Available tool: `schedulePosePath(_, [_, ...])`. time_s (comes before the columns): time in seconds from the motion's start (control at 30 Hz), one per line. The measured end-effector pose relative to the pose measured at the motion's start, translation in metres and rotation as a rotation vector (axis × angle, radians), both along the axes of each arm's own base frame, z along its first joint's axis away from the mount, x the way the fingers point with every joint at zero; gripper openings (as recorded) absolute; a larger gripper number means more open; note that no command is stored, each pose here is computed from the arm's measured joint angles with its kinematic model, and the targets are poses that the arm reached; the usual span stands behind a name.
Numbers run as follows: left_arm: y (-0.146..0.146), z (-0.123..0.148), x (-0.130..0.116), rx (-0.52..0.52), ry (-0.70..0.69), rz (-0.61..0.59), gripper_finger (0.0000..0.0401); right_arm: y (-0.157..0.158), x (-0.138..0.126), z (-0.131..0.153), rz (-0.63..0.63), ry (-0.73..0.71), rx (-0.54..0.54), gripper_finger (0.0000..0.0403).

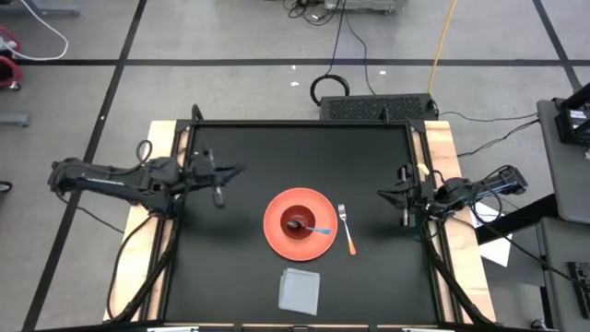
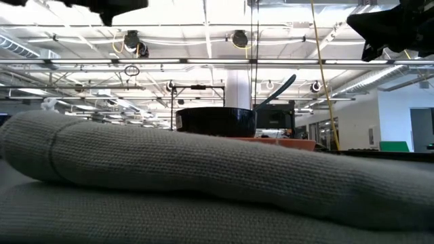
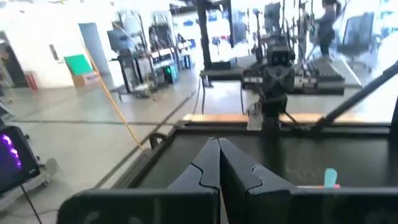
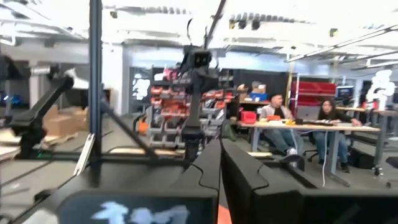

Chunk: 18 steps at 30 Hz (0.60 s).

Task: Set table place
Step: Return to Home Position

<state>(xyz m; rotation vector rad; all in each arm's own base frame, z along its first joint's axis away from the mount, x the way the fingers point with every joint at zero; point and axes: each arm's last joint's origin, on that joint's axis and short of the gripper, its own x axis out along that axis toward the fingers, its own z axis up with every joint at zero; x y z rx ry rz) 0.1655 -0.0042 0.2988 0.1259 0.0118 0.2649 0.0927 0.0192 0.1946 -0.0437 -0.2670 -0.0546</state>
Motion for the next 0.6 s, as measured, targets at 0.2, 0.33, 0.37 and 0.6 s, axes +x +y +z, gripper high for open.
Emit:
schedulePosePath(0.2, [0.006,-0.018,-0.027,-0.002,-0.086,0.026,0.0001,-0.006,0.001,0.001,-0.066,-0.004,-0.004,0.0001])
schedulePosePath(0.33, [0.007,-0.035,-0.034,0.019,-0.136,0.030,0.0000,-0.010,0.002,-0.001,-0.107,0.018,-0.006,0.0000])
schedulePosePath(0.37, [0.007,-0.039,-0.035,0.027,-0.144,0.028,0.0000,-0.011,0.003,-0.003,-0.114,0.039,-0.005,0.0000])
schedulePosePath(0.6, [0.005,-0.066,-0.034,0.077,-0.117,-0.037,0.0000,-0.012,0.005,-0.010,0.022,0.112,-0.028,0.0000])
